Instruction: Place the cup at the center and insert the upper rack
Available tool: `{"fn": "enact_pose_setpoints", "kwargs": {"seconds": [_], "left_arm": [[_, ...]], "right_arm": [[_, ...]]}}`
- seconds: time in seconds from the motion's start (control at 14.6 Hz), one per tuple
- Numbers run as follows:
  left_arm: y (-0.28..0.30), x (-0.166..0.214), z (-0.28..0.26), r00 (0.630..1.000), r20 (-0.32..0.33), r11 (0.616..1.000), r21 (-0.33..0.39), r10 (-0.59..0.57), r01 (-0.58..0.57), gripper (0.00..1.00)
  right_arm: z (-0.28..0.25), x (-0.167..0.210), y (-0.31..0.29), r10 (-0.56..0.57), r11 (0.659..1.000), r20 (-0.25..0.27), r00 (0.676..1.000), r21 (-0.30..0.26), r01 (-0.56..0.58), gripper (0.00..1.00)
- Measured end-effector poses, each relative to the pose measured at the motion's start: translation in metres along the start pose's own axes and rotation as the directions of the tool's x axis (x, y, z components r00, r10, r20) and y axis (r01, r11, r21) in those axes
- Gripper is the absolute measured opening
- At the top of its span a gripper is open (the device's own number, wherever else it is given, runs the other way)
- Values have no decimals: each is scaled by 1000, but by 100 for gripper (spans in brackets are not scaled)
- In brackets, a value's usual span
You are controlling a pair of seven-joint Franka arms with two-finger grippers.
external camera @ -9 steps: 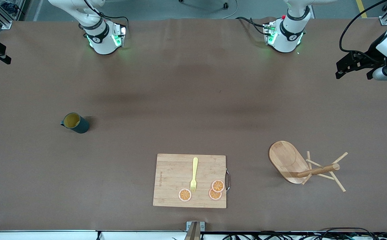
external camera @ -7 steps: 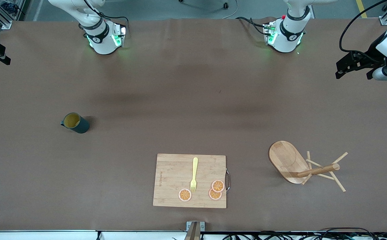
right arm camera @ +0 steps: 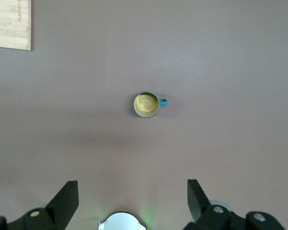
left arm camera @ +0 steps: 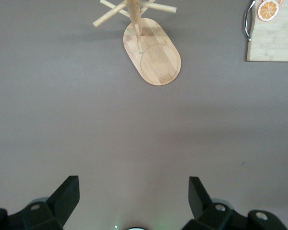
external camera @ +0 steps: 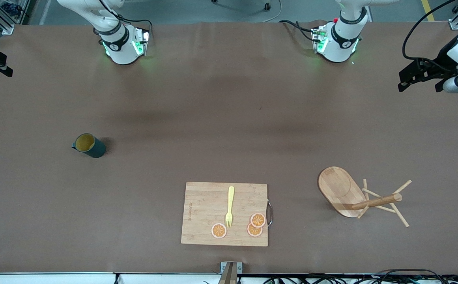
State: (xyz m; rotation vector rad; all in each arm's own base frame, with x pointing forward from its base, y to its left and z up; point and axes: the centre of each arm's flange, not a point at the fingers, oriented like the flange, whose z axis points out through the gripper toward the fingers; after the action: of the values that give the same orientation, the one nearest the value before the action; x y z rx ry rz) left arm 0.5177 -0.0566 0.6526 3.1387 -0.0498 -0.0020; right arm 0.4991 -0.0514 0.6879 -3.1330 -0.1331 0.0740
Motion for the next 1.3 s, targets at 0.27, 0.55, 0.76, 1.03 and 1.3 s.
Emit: {"fn": "enact_pose_setpoints", "kwargs": {"seconds": [0.27, 0.55, 0.76, 1.03, 1.3], "left_arm": [[-1, 2, 4, 1000, 10, 1000, 0, -4, 4, 100], [-2, 6, 10, 1000, 22, 1000, 0, -6, 6, 100], [-2, 7, 12, 1000, 24, 1000, 0, -7, 7, 100], [-2, 8, 12, 1000, 24, 1000, 0, -14, 14, 100], [-4, 9, 14, 998, 28, 999, 1, -52, 52, 100]], "right_arm": [[46, 35, 10, 9, 1000, 66, 998, 6, -9, 100], [132, 92, 24, -38, 999, 119, 992, 12, 37, 100], [188, 100, 34, -158, 987, 100, 982, 27, 156, 100], [294, 89, 41, -296, 955, 59, 953, 25, 295, 100], [376, 71, 36, -367, 930, 40, 929, 14, 367, 100]]}}
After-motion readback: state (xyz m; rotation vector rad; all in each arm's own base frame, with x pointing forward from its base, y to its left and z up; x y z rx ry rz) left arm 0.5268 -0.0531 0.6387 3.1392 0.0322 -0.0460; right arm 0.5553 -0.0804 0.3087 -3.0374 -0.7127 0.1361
